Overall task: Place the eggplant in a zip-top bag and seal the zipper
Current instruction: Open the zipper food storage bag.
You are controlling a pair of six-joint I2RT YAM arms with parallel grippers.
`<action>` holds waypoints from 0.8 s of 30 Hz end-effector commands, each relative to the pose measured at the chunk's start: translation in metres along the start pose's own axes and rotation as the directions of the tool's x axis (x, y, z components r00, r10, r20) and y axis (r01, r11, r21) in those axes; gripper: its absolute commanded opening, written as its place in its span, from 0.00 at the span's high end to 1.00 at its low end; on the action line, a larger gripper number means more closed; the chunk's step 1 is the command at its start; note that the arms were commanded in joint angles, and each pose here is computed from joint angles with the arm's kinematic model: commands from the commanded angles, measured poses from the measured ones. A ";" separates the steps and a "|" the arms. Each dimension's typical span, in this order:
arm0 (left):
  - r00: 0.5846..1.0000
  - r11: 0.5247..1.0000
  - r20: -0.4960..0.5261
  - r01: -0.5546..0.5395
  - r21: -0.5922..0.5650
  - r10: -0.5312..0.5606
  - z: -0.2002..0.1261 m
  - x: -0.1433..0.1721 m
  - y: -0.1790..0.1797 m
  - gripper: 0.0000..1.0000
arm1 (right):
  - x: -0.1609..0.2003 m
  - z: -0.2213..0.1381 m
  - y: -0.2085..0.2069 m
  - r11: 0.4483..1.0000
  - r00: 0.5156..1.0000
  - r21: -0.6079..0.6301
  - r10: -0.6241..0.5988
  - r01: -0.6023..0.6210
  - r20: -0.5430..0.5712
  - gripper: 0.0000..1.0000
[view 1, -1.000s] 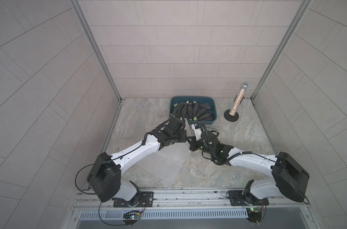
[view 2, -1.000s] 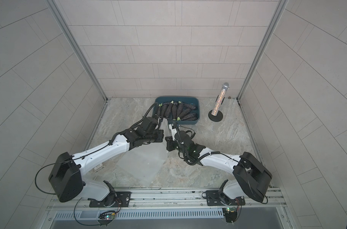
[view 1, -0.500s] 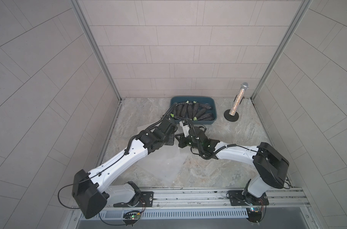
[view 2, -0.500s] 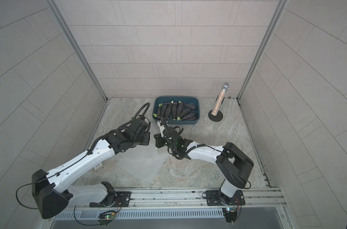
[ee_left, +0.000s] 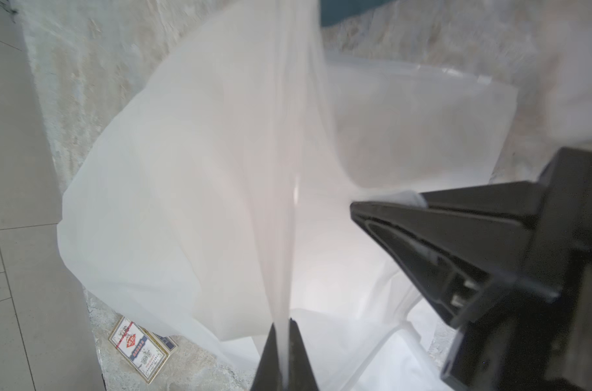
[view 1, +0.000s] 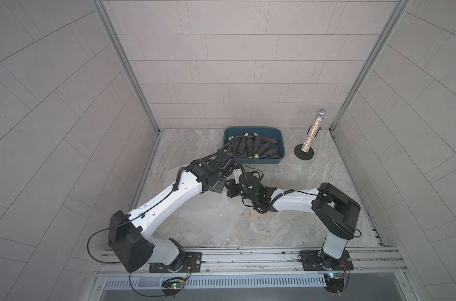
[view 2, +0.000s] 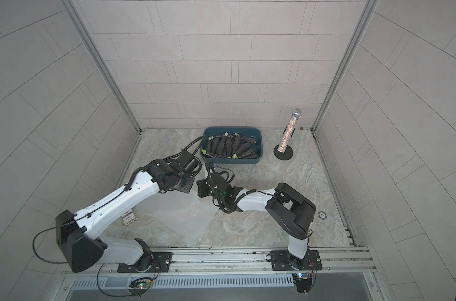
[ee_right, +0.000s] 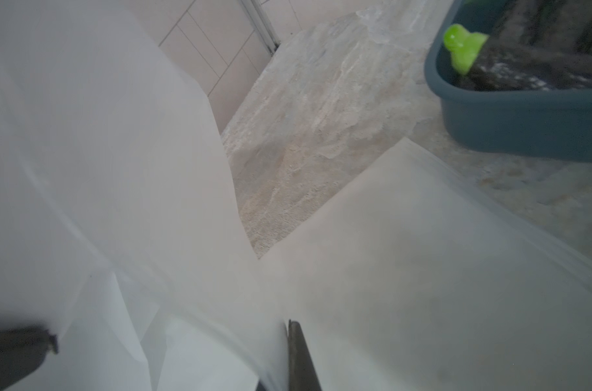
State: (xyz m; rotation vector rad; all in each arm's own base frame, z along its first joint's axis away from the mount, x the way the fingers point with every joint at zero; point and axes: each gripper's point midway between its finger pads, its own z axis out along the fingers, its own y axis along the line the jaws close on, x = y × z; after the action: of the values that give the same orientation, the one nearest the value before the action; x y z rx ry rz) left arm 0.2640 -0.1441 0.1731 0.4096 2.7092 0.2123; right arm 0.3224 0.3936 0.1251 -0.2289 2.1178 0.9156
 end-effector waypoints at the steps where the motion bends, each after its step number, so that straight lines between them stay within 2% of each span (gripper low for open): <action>1: 0.995 0.999 -0.089 -0.044 0.008 0.045 0.020 0.009 -0.005 1.00 | 0.023 0.003 -0.038 0.994 0.999 0.107 0.022 -0.019 -0.034 1.00; 7: 0.993 0.995 -0.109 -0.044 0.086 0.053 0.047 0.002 -0.032 1.00 | 0.057 0.005 -0.071 0.986 0.994 0.159 0.060 -0.045 -0.088 1.00; 11: 0.991 0.995 -0.119 -0.050 0.088 0.061 0.058 -0.002 -0.038 1.00 | 0.065 0.003 -0.079 0.985 0.990 0.165 0.062 -0.041 -0.123 0.99; 12: 0.990 0.995 -0.123 -0.052 0.087 0.062 0.060 -0.002 -0.038 1.00 | 0.064 0.002 -0.078 0.987 0.989 0.155 0.065 -0.044 -0.130 0.95; 15: 0.991 0.995 -0.121 -0.044 0.085 0.054 0.063 -0.004 -0.039 1.00 | 0.054 -0.009 -0.071 0.993 0.989 0.114 0.050 -0.034 -0.137 0.76; 18: 0.993 0.996 -0.111 -0.035 0.086 0.045 0.064 -0.007 -0.038 1.00 | 0.042 -0.029 -0.068 0.993 0.989 0.113 -0.009 0.026 -0.147 0.62; 20: 0.993 0.996 -0.110 -0.022 0.091 0.032 0.065 -0.009 -0.036 1.00 | 0.033 -0.044 -0.069 0.990 0.987 0.124 -0.042 0.062 -0.157 0.57; 24: 0.994 0.994 -0.107 -0.011 0.104 0.022 0.064 -0.011 -0.035 1.00 | 0.007 -0.072 -0.076 0.984 0.990 0.160 -0.057 0.078 -0.128 0.53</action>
State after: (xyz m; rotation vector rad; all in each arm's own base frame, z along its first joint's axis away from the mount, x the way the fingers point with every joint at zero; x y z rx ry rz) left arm 0.2876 -0.1763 0.1092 0.4490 2.8382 0.1062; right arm 0.3104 0.3119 0.1060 -0.2513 2.2396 0.7792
